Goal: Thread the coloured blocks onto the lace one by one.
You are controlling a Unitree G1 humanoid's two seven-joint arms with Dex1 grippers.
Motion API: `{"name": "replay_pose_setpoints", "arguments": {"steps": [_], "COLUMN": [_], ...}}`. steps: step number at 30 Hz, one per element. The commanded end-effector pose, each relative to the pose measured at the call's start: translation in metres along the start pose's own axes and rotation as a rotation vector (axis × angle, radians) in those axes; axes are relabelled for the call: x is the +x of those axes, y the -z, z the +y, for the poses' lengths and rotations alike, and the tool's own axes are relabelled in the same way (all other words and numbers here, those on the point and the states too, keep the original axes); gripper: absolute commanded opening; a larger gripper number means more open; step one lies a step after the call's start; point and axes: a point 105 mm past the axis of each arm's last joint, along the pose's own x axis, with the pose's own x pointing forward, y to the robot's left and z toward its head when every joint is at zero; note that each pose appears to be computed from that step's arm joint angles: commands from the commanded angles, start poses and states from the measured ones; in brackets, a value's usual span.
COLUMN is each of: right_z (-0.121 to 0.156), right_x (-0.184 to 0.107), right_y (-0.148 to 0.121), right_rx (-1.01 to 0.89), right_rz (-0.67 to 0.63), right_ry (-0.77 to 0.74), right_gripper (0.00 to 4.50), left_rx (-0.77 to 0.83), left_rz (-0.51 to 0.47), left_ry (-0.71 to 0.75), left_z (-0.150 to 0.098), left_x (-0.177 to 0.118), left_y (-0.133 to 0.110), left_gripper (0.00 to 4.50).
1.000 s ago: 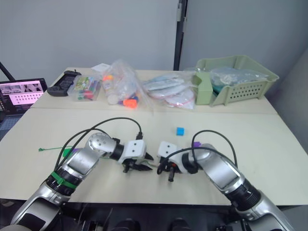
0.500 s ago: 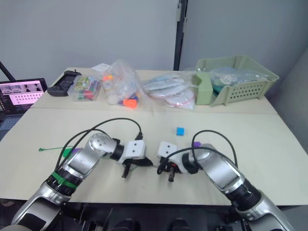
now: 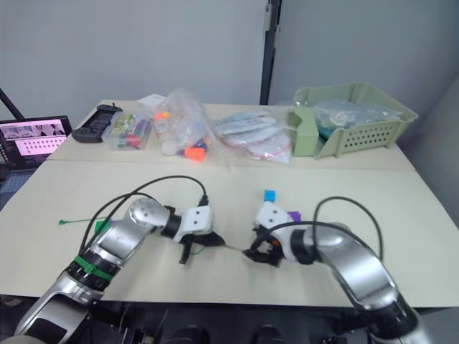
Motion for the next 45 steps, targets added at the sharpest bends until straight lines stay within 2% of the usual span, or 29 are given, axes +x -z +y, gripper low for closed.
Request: {"name": "replay_pose_setpoints", "arguments": {"steps": [1,5,10,11,13,15,19,23,27,33,36,40,43,45], "right_z": [0.000,0.004,0.014,0.014,0.015,0.018,0.021,0.018,0.011,0.004,0.001,0.001,0.002,0.001], "right_x": [-0.017,-0.028,-0.023,-0.022,-0.020,-0.016,-0.004,0.026,0.037,0.034,0.025,0.014,0.002,-0.002], "right_y": [-0.012,0.008,0.012,0.012,0.010,0.008,0.004,0.001,0.007,0.007,0.004,-0.001,-0.002,-0.002], "right_rx": [0.031,0.150,0.199,0.199,0.195,0.179,0.111,-0.001,-0.048,-0.073,-0.089,-0.094,-0.096,-0.091], "right_rz": [-0.089,-0.103,-0.116,-0.120,-0.126,-0.125,-0.105,-0.040,-0.001,0.000,-0.009,-0.033,-0.046,-0.046], "right_ry": [0.097,0.231,0.255,0.260,0.259,0.235,0.142,-0.012,-0.061,-0.093,-0.074,-0.054,-0.031,-0.018], "right_gripper": [3.71,3.71,3.71,3.76,3.76,3.76,3.76,3.76,3.76,3.76,3.76,3.76,3.76,3.76], "left_rx": [0.022,0.005,0.043,0.046,0.055,0.060,0.055,0.061,0.053,0.048,0.044,0.055,0.034,0.045], "left_rz": [-0.039,-0.073,-0.058,-0.061,-0.060,-0.046,-0.041,-0.034,-0.031,0.000,-0.023,-0.001,0.020,0.049], "left_ry": [-0.023,-0.038,-0.012,-0.003,-0.001,0.008,0.018,0.016,-0.004,0.027,0.031,0.041,0.049,0.058], "left_z": [0.003,0.006,0.002,0.000,-0.003,-0.007,-0.008,-0.006,-0.003,-0.007,-0.005,-0.006,-0.006,-0.008], "left_x": [-0.007,-0.011,-0.011,-0.010,-0.006,-0.002,0.000,-0.001,0.002,0.012,0.018,0.024,0.030,0.030], "left_y": [-0.010,-0.015,-0.015,-0.015,-0.015,-0.013,-0.012,-0.012,-0.014,-0.008,-0.014,-0.010,-0.002,0.005], "left_gripper": [0.00,0.00,0.00,0.42,0.85,1.55,2.80,2.80,2.80,2.80,2.80,2.80,2.00,1.30]}}
